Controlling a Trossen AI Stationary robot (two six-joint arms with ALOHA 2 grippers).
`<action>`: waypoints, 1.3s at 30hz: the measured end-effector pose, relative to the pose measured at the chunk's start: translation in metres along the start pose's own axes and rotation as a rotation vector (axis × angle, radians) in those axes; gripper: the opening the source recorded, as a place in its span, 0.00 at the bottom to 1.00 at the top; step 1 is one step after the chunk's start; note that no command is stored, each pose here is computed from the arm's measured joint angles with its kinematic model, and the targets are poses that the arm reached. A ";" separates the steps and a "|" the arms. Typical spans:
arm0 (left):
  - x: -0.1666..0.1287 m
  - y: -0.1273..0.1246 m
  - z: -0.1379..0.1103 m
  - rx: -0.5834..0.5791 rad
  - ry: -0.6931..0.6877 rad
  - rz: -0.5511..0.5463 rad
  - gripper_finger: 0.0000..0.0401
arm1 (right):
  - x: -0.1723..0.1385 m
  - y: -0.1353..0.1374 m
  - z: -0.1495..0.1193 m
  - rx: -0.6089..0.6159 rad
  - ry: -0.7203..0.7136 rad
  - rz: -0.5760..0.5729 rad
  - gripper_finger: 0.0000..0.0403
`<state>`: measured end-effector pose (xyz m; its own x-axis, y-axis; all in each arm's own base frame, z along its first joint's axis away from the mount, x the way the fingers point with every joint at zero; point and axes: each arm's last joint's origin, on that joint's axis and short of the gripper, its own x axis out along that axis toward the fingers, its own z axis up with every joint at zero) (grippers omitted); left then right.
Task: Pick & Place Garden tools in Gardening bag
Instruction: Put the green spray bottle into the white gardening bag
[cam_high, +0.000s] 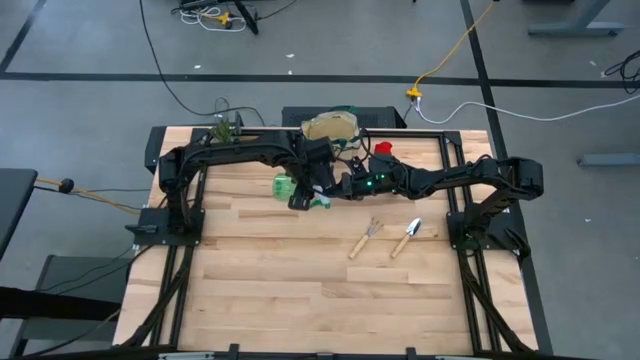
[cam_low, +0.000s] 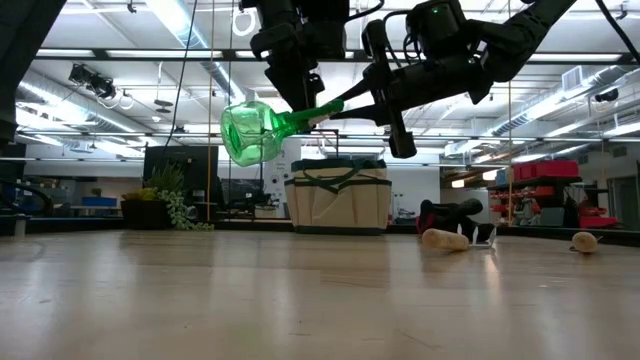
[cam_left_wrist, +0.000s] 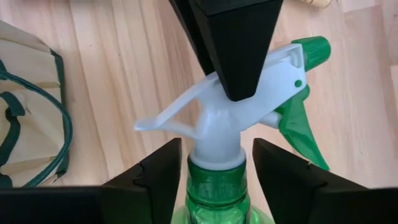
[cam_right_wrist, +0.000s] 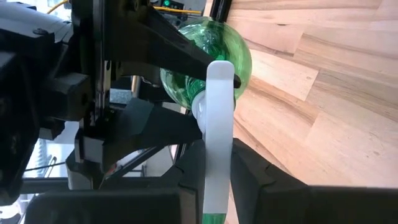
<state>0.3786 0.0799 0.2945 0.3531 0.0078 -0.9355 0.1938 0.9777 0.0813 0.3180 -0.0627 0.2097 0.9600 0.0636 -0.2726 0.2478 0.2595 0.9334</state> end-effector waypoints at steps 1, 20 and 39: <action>0.000 -0.001 0.000 0.002 0.001 0.002 0.54 | 0.000 0.000 0.000 0.000 0.000 0.000 0.13; -0.013 -0.005 -0.004 0.007 0.032 0.045 0.62 | 0.000 0.000 0.000 -0.002 -0.002 0.003 0.13; -0.088 0.001 0.011 -0.027 -0.131 0.103 0.45 | 0.000 0.002 0.002 -0.048 -0.012 0.020 0.13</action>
<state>0.3576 0.0777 0.3802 0.4866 0.0829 -0.8697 0.1264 0.9783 0.1640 0.3183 -0.0643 0.2119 0.9663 0.0573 -0.2508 0.2223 0.3045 0.9262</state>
